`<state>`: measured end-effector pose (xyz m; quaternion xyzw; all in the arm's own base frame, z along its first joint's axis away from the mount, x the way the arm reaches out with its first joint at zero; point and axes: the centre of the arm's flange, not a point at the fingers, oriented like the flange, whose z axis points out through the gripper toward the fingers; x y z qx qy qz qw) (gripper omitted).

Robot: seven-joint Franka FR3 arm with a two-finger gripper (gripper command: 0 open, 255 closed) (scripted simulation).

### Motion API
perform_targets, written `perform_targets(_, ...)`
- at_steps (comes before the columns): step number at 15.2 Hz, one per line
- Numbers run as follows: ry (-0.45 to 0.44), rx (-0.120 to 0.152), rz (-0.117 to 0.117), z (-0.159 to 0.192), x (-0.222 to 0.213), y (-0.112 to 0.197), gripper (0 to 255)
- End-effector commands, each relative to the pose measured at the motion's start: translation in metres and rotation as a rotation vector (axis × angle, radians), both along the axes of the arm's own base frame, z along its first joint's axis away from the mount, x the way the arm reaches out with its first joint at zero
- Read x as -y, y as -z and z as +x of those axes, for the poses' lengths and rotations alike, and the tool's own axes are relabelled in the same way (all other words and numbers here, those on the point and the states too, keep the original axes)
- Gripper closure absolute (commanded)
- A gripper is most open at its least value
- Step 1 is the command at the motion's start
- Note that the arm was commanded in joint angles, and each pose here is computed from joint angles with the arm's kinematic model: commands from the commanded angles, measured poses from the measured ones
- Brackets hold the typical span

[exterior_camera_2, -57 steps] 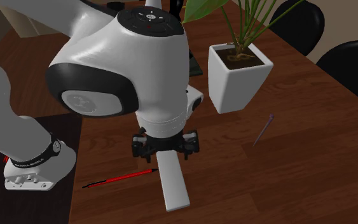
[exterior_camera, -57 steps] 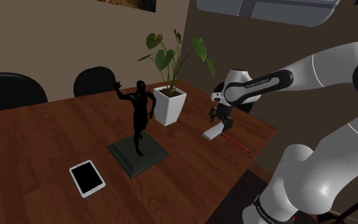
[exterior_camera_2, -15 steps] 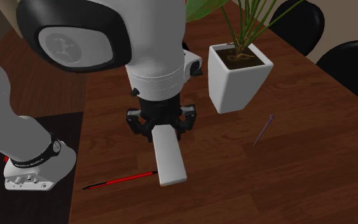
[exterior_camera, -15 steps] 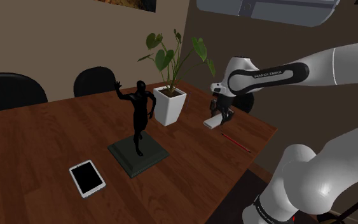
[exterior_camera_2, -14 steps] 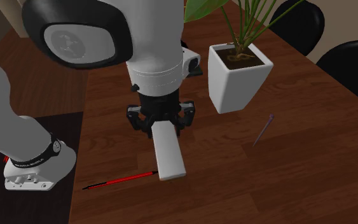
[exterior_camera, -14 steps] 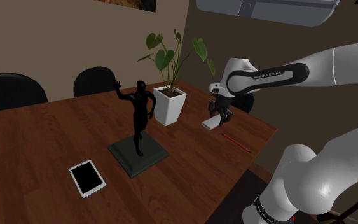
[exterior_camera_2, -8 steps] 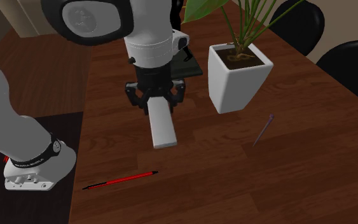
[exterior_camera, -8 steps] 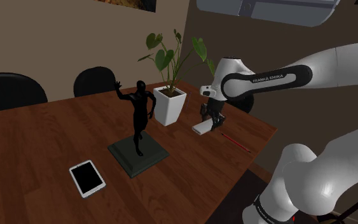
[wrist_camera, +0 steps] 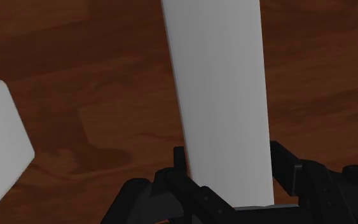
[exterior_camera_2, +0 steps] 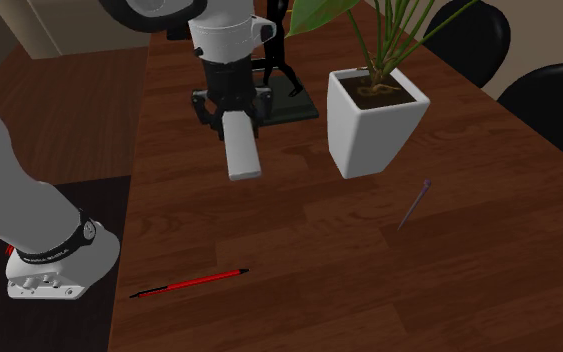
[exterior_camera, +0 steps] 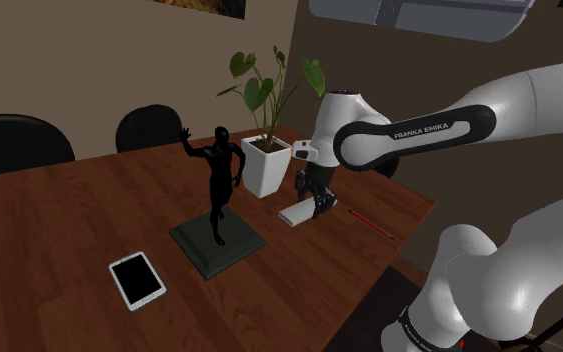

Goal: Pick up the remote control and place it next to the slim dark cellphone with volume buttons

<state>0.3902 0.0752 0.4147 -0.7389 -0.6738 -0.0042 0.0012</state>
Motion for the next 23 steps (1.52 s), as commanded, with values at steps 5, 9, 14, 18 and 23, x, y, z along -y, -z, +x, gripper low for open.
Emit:
perform_targets(5,0.002,0.0,0.001,-0.007,-0.08,0.001,255)
perform_targets(9,0.002,0.0,0.001,-0.011,-0.133,0.001,255)
perform_targets(14,0.002,0.0,0.001,-0.016,-0.198,0.001,255)
perform_targets(18,0.002,0.0,0.001,-0.02,-0.251,0.001,255)
perform_targets(23,0.002,0.0,0.001,-0.025,-0.317,0.0,255)
